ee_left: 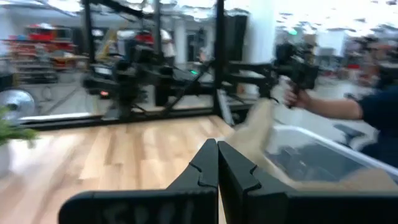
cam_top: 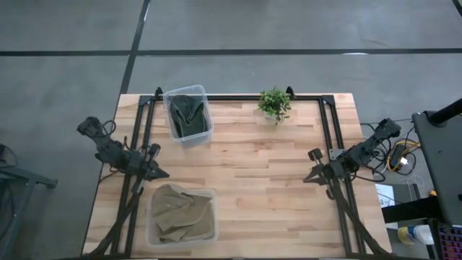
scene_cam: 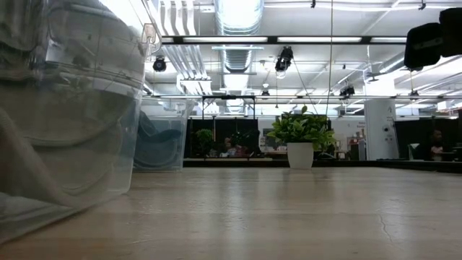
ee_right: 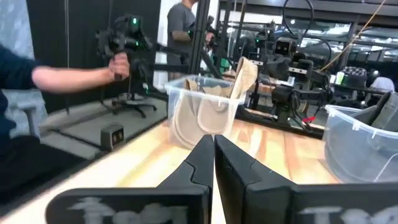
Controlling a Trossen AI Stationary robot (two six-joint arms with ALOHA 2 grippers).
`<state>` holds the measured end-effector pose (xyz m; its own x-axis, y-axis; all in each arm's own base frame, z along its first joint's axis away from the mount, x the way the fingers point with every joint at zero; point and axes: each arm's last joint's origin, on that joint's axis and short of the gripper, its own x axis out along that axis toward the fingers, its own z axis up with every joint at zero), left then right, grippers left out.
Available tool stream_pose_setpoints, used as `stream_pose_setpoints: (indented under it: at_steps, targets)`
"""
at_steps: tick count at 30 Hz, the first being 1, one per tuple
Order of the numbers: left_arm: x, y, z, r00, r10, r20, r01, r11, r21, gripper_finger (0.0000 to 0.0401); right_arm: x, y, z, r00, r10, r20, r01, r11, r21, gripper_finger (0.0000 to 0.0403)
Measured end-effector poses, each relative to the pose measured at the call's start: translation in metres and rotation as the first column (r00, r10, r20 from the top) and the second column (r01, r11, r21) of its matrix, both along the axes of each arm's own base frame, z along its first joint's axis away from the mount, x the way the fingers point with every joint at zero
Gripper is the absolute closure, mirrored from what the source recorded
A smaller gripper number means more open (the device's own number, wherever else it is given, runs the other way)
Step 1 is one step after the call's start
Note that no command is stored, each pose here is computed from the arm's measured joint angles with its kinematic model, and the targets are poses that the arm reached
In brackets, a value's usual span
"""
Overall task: Pick & Place hat
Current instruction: Return to home position
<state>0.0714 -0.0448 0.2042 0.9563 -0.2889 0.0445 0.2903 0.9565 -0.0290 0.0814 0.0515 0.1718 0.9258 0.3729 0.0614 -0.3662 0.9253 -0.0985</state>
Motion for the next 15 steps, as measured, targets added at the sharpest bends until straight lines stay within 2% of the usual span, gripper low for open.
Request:
stream_pose_setpoints:
  at_steps: [5, 9, 15]
  targets:
    - [0.003, -0.003, -0.015, 0.999, -0.019, -0.034, 0.02, 1.0, 0.02, 0.0401, 0.001, 0.001, -0.002, 1.0, -0.001, -0.004, 0.001, 0.999, -0.041, 0.0394]
    - [0.006, -0.006, -0.026, 1.0, -0.026, -0.011, 0.026, 0.999, 0.023, 0.0401, 0.001, 0.001, -0.002, 1.0, 0.0, -0.005, -0.001, 0.999, -0.045, 0.0394]
    - [0.008, -0.004, -0.028, 0.997, 0.083, 0.004, -0.083, 0.996, 0.033, 0.0401, 0.001, 0.001, -0.002, 1.0, 0.002, -0.005, -0.002, 0.999, -0.045, 0.0394]
